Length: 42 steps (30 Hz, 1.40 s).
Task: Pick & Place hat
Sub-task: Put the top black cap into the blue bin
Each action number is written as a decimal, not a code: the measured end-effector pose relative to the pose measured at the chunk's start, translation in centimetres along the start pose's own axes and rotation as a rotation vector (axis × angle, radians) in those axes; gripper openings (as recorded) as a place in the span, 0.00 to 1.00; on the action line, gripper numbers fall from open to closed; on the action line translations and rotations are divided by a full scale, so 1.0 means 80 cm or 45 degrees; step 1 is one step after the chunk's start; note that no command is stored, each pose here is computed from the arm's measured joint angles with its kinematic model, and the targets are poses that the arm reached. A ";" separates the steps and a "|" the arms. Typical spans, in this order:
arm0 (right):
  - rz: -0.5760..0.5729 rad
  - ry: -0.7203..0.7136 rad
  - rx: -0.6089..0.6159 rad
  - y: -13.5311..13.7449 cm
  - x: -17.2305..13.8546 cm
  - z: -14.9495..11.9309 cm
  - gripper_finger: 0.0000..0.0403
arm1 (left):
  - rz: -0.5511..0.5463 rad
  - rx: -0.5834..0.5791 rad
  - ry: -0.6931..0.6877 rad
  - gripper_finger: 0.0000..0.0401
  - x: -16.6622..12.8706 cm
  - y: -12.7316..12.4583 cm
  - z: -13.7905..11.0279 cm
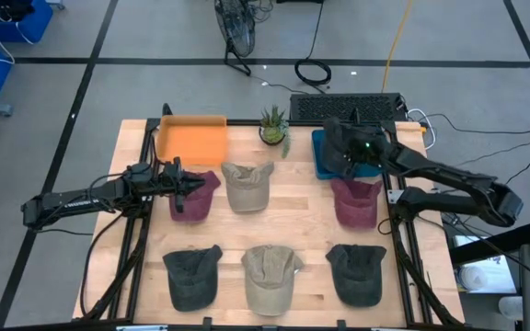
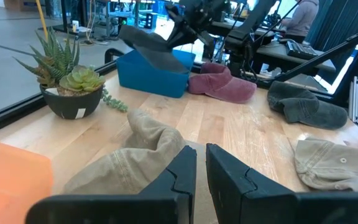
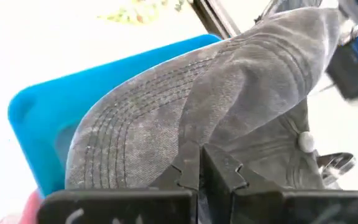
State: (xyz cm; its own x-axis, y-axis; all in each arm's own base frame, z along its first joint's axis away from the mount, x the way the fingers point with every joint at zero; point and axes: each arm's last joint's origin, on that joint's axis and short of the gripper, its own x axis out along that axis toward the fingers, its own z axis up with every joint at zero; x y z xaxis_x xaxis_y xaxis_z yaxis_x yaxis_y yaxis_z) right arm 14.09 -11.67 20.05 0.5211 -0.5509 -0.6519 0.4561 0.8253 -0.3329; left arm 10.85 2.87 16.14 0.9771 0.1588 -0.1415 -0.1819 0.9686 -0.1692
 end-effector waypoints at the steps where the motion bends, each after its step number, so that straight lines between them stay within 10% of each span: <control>1: 0.007 0.002 -0.025 0.001 -0.004 -0.001 0.00 | 0.000 0.000 0.000 0.10 0.000 0.000 0.000; 42: 0.247 0.209 -0.325 -0.003 -0.023 0.023 0.00 | -0.001 0.022 -0.012 0.10 0.000 0.000 0.001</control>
State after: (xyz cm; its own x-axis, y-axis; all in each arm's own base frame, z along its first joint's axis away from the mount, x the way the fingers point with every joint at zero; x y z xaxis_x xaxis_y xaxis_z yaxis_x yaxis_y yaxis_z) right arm 14.34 -11.06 22.57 0.4478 -0.3705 -0.8137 0.1542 0.9285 -0.3378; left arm 10.87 2.88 16.23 0.9783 0.1598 -0.1322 -0.1793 0.9720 -0.1521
